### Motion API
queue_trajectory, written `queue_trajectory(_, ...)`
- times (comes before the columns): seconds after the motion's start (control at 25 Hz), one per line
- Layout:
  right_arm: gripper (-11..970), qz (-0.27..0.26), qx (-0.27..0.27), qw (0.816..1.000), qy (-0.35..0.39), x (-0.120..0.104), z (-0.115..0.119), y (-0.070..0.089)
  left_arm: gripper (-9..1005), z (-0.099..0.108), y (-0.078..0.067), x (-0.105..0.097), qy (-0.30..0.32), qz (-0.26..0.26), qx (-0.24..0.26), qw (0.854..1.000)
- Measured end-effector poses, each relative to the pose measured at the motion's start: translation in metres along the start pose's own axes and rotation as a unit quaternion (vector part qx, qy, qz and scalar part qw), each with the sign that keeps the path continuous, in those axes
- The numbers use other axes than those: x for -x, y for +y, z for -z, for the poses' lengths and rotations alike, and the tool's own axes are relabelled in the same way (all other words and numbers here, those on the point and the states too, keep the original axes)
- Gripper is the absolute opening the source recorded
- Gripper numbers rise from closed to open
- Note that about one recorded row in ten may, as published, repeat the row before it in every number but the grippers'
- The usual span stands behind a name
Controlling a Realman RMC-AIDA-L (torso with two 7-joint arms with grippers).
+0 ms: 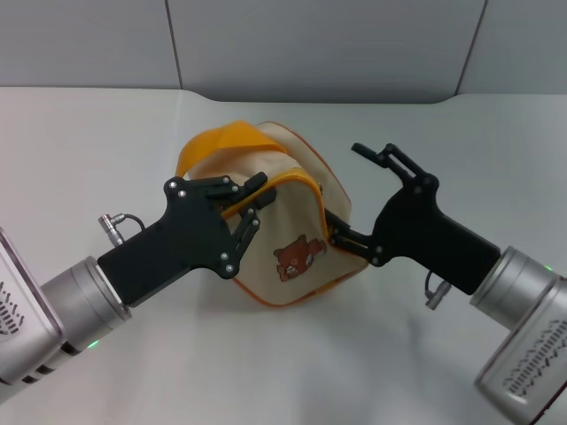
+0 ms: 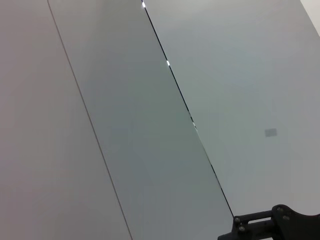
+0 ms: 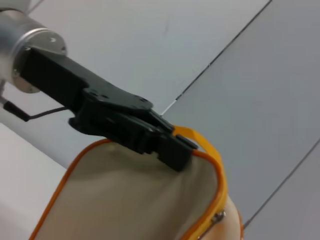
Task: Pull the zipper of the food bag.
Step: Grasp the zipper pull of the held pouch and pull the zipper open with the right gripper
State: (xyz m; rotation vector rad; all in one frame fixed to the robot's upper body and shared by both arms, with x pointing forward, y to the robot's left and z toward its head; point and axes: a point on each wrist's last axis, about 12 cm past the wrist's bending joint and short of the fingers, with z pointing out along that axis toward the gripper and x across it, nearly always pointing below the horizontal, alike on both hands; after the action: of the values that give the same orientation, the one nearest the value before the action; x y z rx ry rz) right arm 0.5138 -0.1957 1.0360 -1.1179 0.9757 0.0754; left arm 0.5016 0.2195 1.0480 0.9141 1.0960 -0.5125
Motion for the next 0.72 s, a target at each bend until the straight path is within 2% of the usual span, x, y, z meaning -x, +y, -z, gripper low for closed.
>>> queue_trajectory(0.36,827,-0.006,-0.002,1.000,-0.014,0.0054,-0.0080,0.0009,96,-0.0015,0.0001,0.0005,-0.002,0.001,-0.001,1.000)
queue_trajectory(0.72,827,-0.025,-0.028,0.999,-0.017,0.0084,-0.0095,-0.0009,90,-0.0021,-0.0001,0.0007,-0.003,0.001,-0.002,1.000)
